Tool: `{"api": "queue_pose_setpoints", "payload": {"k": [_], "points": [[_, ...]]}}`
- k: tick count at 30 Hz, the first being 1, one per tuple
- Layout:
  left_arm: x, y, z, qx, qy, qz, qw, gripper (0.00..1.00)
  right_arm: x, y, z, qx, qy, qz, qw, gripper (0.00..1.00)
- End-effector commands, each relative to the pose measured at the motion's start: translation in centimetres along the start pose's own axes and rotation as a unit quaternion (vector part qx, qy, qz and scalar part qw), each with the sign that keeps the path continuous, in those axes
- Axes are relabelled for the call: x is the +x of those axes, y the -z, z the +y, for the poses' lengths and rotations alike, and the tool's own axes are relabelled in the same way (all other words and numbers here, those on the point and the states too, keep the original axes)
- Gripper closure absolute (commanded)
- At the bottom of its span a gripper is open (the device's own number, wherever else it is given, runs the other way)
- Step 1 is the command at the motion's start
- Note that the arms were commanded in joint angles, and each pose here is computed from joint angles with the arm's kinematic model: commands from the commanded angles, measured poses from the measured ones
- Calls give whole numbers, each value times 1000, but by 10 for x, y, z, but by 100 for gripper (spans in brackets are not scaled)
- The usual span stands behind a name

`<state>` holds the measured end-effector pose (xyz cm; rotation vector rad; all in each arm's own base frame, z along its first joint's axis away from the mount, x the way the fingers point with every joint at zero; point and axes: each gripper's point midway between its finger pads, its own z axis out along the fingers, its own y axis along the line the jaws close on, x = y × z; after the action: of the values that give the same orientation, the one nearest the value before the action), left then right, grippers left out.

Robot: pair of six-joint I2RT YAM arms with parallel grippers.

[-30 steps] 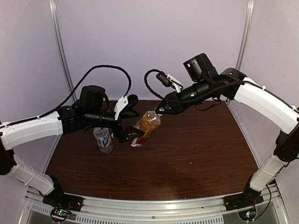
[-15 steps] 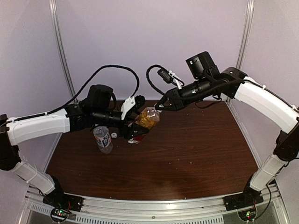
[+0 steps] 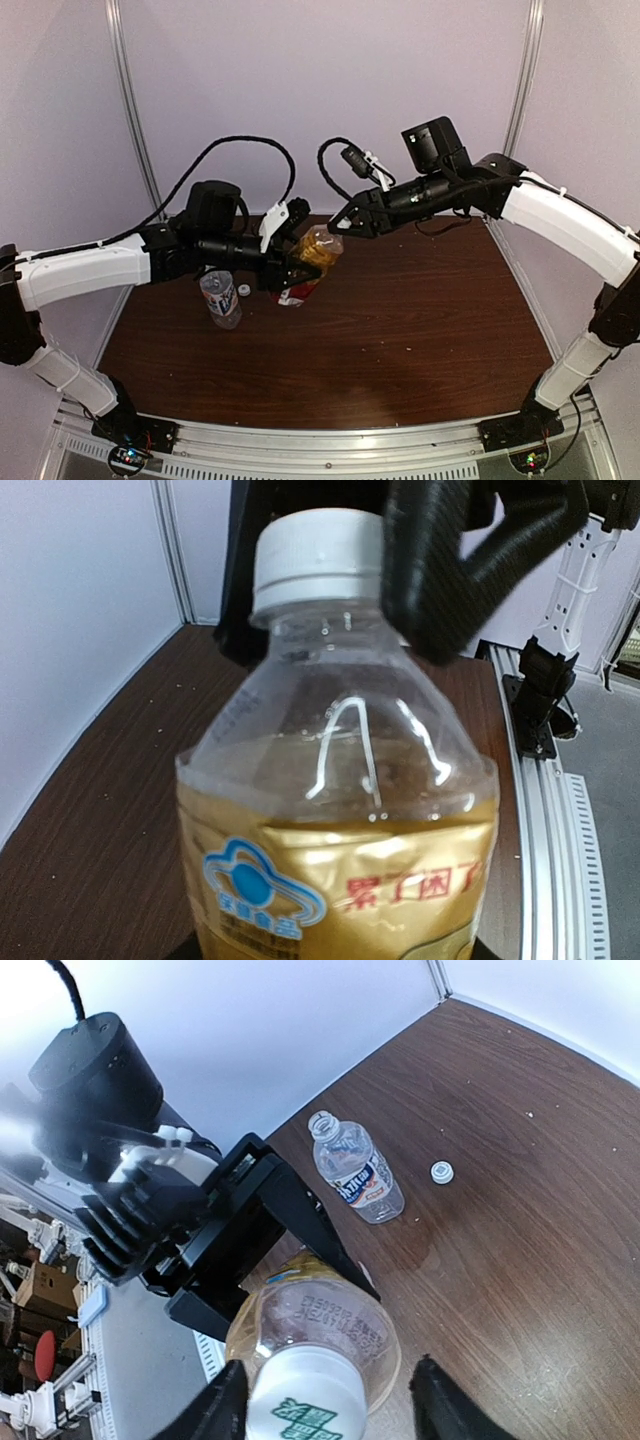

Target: Unscrew the bottle caps

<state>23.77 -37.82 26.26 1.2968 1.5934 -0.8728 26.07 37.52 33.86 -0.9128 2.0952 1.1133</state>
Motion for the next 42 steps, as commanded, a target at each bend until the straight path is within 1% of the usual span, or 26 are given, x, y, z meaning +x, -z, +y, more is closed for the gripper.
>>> {"api": "queue_pose_setpoints", "payload": {"k": [1,2,3,5,9,14,17,23,30,36,39,42], "points": [[-37,6,-1,2,41,-85,996,62,-27,15,8,-1,19,-69,997,29],[-40,7,-1,2,52,-97,994,62,-33,18,9,0,21,-86,996,23],[-42,7,-1,3,64,-106,992,62,-37,20,9,2,21,-99,995,19],[-46,9,1,1,86,-120,989,62,-41,24,10,6,22,-119,993,15],[-52,10,0,8,113,-139,984,62,-50,34,15,5,28,-157,987,14],[-57,10,-3,26,132,-154,979,62,-57,37,16,8,32,-177,984,15],[-60,10,-5,36,140,-164,976,62,-62,38,18,7,33,-186,982,18],[-61,10,-7,41,142,-164,975,63,-69,34,23,-6,36,-192,981,26],[-59,9,-8,44,142,-161,976,64,-71,24,26,-18,37,-185,982,36],[-57,7,-8,43,140,-157,977,64,-72,21,29,-27,39,-186,981,49],[-55,6,-8,42,139,-154,977,64,-72,20,31,-34,39,-186,981,52],[-54,5,-8,42,140,-151,978,64,-74,21,33,-36,40,-189,981,51]]}}
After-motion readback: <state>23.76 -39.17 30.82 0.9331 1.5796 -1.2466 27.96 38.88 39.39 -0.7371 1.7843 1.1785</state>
